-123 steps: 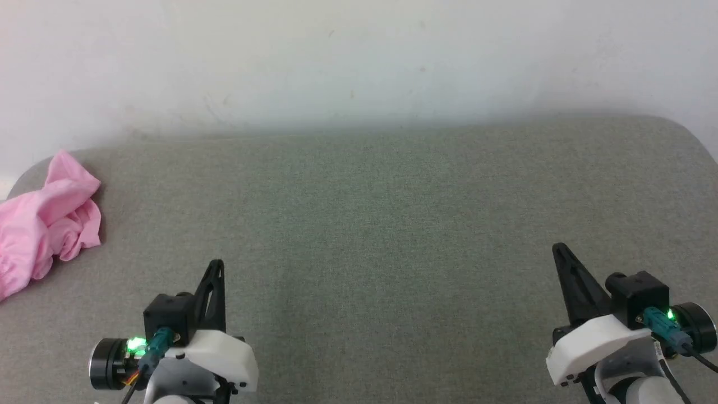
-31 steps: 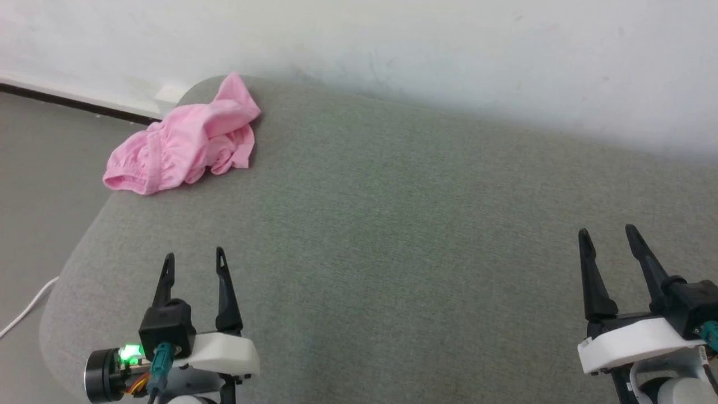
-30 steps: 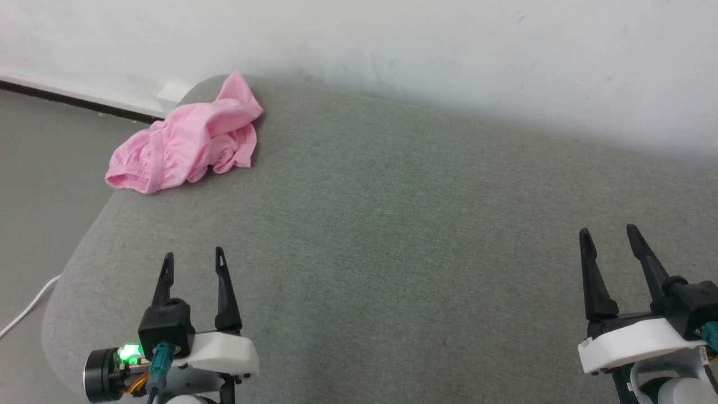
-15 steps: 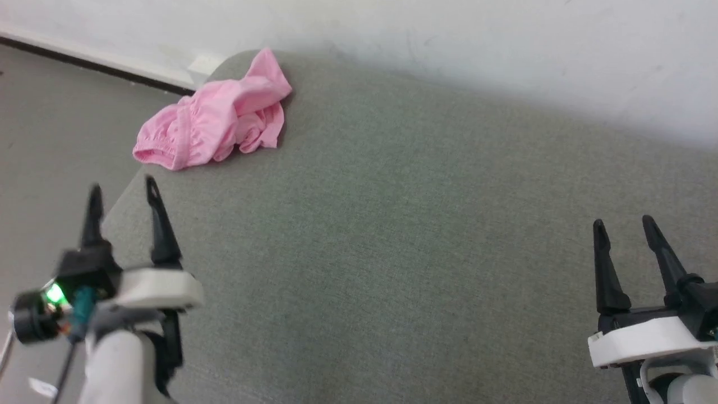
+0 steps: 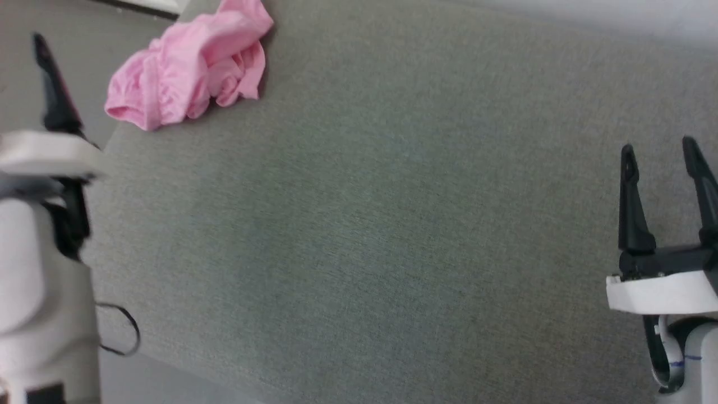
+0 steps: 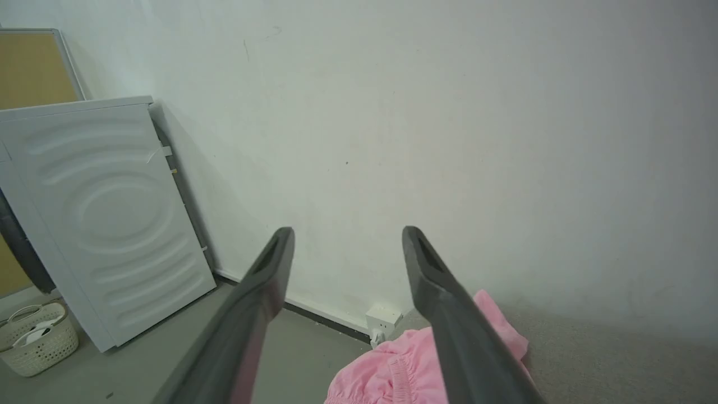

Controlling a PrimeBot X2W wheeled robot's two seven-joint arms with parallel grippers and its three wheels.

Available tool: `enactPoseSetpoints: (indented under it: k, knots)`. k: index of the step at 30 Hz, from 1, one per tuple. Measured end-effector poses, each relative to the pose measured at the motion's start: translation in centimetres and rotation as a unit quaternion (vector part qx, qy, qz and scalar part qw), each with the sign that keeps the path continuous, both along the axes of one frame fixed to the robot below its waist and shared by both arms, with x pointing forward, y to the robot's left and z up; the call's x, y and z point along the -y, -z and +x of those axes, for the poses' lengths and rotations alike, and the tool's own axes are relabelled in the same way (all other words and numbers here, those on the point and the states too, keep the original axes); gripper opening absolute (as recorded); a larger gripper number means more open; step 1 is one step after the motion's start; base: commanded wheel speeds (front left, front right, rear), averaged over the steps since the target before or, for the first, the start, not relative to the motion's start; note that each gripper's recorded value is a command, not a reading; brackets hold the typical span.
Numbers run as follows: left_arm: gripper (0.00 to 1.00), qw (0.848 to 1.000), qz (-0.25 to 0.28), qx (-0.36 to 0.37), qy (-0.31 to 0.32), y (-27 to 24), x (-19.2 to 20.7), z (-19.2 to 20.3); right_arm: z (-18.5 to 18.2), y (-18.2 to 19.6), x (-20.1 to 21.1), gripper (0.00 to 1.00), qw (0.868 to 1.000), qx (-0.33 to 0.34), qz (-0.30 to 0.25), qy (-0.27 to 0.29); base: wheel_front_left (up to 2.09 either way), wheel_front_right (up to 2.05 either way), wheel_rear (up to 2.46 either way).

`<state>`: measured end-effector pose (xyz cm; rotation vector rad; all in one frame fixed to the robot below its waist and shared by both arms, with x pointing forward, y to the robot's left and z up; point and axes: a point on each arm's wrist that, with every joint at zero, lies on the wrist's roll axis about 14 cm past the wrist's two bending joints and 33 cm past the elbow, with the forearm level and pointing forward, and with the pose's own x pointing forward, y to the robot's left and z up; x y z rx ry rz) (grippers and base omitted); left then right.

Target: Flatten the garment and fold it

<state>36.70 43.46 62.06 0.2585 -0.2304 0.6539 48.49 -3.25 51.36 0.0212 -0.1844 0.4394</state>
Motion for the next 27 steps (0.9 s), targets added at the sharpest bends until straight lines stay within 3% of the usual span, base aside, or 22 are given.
enactPoseSetpoints:
  k: [4,7,11,21,27]
  knots:
    - [1.00,0.999,0.004,-0.043,0.001,0.4,-2.4,3.4,1.4,1.0,-0.1,1.00,1.000,0.004,0.005,0.003,0.00,0.00,0.00]
    - [1.00,0.995,-0.023,-0.093,0.016,1.5,-3.5,6.4,2.3,1.7,0.0,1.00,1.000,0.007,0.009,0.008,0.00,0.00,0.00]
    - [1.00,0.979,-0.066,-0.190,0.030,4.9,-4.0,9.9,3.3,2.8,0.4,1.00,1.000,0.011,0.008,0.015,0.00,0.00,0.00]
    - [1.00,0.896,-0.202,-0.395,0.036,14.5,-2.8,14.8,5.2,5.3,0.8,1.00,0.999,0.024,0.012,0.023,0.00,0.00,0.00]
    - [1.00,0.822,-0.297,-0.485,0.037,20.8,-1.0,14.1,5.8,6.3,1.7,1.00,0.999,0.026,0.008,0.034,0.00,0.00,0.00]
